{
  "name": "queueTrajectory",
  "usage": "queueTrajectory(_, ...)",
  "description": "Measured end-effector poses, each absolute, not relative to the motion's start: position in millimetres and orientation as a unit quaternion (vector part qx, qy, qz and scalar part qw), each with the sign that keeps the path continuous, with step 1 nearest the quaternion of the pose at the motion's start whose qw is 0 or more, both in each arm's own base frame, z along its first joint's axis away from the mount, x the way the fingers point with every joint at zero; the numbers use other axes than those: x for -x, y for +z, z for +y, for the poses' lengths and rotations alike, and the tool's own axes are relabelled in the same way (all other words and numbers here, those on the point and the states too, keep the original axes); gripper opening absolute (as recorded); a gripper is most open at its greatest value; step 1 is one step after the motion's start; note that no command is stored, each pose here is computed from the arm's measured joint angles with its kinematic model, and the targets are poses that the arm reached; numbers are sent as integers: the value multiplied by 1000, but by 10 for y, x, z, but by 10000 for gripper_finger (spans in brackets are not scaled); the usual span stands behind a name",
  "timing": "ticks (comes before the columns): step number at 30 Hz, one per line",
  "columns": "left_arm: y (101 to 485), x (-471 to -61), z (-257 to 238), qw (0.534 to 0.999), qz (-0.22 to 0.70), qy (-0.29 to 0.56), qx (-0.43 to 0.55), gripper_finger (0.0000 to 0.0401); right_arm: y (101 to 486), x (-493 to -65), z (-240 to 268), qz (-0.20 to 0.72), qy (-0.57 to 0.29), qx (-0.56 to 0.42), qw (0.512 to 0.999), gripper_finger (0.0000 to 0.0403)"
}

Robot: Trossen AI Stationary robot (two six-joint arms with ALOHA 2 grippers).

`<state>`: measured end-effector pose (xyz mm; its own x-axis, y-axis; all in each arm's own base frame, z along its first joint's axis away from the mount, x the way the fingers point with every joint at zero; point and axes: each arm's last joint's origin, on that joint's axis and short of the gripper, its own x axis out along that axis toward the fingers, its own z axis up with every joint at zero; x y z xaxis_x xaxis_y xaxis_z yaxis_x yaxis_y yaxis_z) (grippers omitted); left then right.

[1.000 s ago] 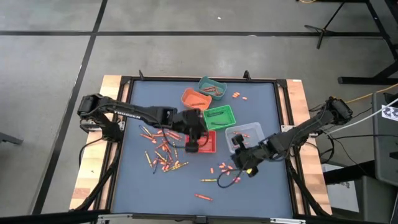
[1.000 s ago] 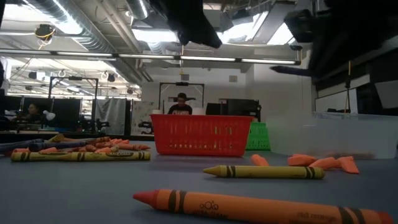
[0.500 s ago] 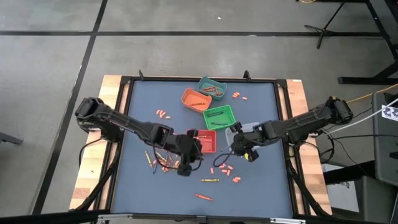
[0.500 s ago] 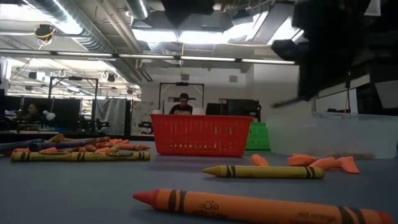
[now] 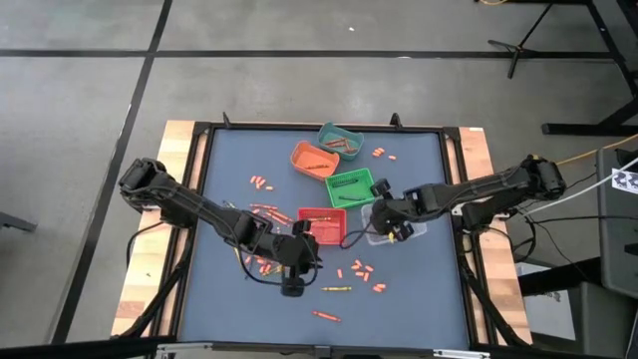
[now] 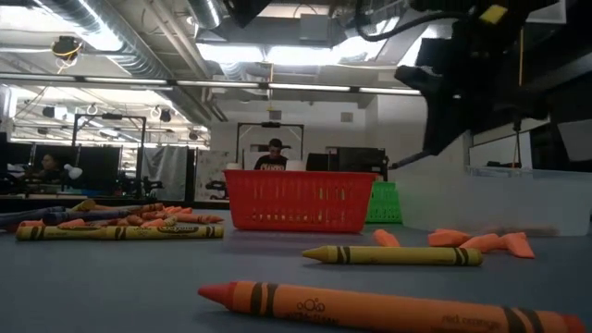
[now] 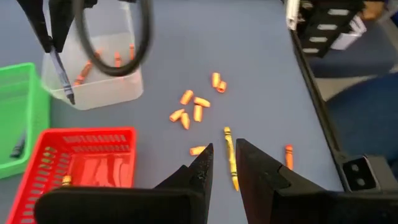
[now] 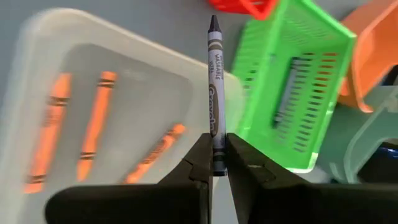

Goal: Sort crayons
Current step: Put the blue crayon into the green bin

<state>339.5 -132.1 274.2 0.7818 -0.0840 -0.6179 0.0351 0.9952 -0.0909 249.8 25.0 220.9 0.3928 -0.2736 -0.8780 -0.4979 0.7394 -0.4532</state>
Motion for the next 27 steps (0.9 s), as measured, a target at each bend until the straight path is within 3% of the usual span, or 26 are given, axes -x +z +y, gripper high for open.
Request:
queueTrajectory(14,2774,-3426,-1356,953,297,-6,63,54,2288,-2641,-367,513,-27,318,797,33)
queueTrajectory(27,2814,-3441,-1422,955,272,-4,122,61,2285,-2636,-489,499,9,271,823,33)
